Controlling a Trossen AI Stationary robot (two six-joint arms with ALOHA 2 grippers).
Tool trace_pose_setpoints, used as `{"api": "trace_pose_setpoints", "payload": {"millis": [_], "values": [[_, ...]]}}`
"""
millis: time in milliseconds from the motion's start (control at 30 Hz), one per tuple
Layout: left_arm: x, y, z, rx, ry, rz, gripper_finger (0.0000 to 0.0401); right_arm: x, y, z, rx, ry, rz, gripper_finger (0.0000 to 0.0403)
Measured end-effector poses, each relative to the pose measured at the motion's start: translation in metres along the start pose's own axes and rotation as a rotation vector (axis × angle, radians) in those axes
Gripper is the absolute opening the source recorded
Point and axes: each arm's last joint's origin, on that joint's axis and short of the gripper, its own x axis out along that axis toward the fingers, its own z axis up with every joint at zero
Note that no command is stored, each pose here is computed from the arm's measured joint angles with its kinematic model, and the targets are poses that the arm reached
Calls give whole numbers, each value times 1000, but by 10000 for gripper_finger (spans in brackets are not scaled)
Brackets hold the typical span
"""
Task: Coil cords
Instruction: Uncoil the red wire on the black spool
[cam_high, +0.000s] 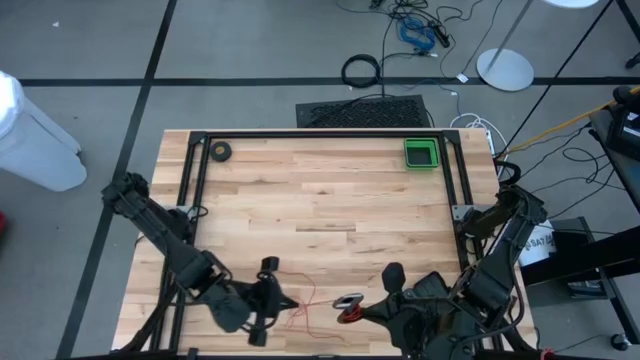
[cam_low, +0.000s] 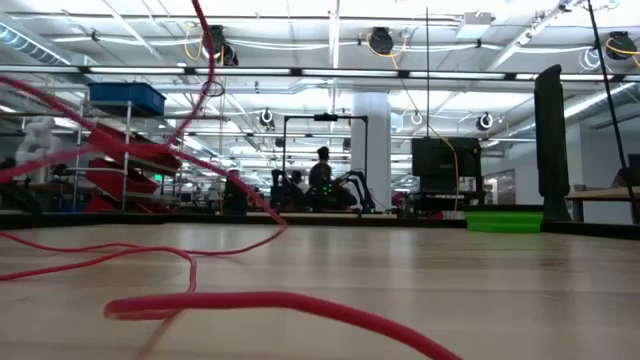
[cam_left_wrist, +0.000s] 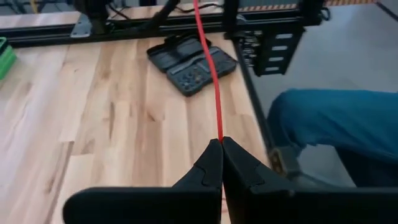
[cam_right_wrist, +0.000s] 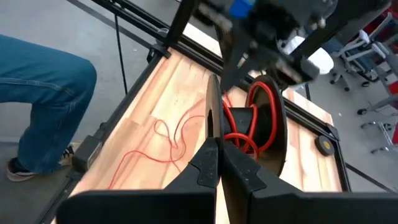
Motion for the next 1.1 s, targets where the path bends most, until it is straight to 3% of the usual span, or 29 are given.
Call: {"api": "trace_pose_setpoints", "payload": {"millis": [433,867,1100], "values": [[-56,-32,-5,45,-96,-66,2,0,-3,-9,24,72,-60,0],[-86,-47,-8,91,-197,-38,1,0,-3,-11,42,83,-66,0],[-102,-64,3,196,-359,-104,1,3,-5,-11,56,89,-65,0]]}}
